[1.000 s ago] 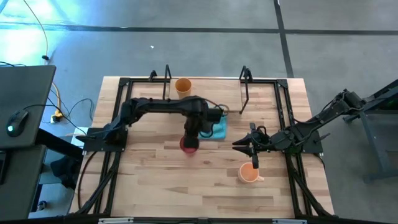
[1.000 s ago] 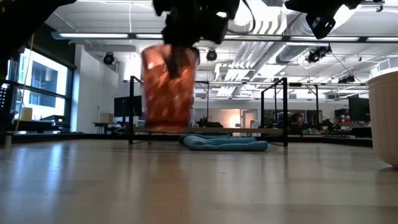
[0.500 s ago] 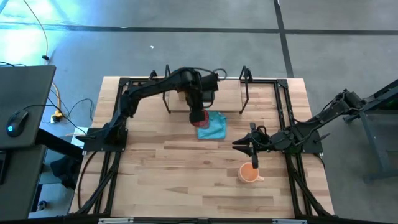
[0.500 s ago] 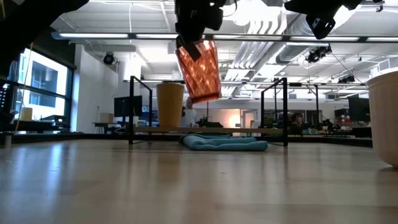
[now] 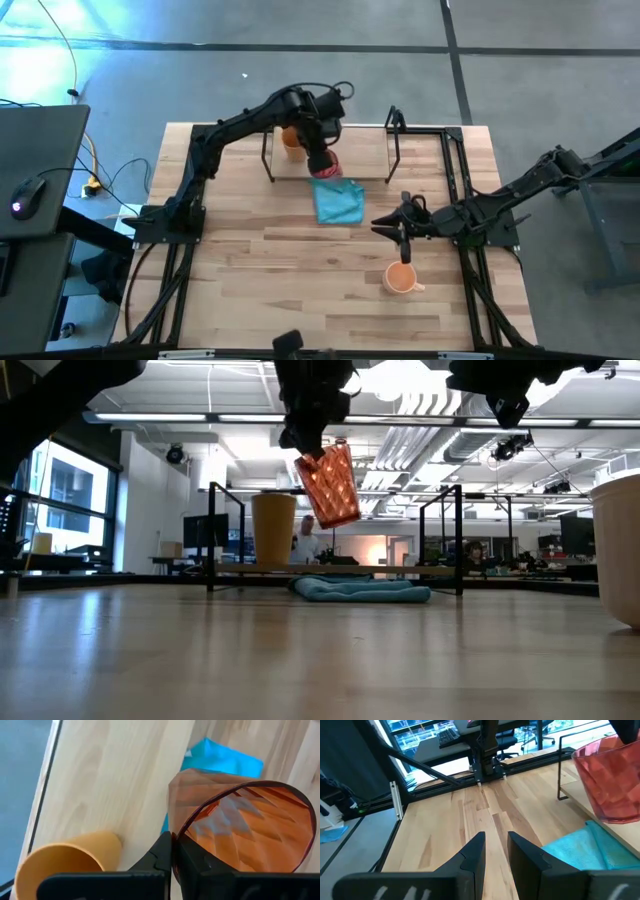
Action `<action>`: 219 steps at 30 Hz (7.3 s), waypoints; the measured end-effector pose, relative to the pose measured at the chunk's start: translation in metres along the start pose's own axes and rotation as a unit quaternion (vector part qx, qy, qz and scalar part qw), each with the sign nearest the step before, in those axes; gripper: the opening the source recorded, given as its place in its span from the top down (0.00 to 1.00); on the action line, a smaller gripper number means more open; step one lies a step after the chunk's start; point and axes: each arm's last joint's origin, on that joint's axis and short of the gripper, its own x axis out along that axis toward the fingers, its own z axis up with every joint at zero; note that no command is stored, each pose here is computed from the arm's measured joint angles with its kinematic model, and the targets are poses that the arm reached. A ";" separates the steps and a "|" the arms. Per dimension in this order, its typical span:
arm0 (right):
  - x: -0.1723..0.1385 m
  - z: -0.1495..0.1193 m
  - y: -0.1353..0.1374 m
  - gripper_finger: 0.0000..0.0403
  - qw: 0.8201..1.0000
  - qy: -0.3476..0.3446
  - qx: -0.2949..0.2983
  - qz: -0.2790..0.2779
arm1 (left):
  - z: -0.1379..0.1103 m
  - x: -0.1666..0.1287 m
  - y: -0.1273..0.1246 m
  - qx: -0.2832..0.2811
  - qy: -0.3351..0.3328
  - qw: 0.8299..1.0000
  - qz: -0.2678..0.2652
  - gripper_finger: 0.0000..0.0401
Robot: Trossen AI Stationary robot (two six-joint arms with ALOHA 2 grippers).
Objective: Stack small to large cups/mugs on shelf
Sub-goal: Put the orange cup on the shelf
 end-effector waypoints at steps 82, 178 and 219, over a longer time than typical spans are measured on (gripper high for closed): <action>0.012 0.008 -0.027 0.82 0.998 -0.010 0.003 -0.064 | 0.006 0.023 0.049 0.012 -0.011 1.000 0.001 1.00; 0.000 -0.002 0.009 0.82 0.991 0.039 0.048 0.116 | -0.040 0.079 -0.152 0.082 0.150 0.984 -0.049 0.98; -0.001 -0.002 0.010 0.82 0.990 0.043 0.063 0.117 | -0.041 0.079 -0.141 0.020 0.174 0.983 -0.051 0.74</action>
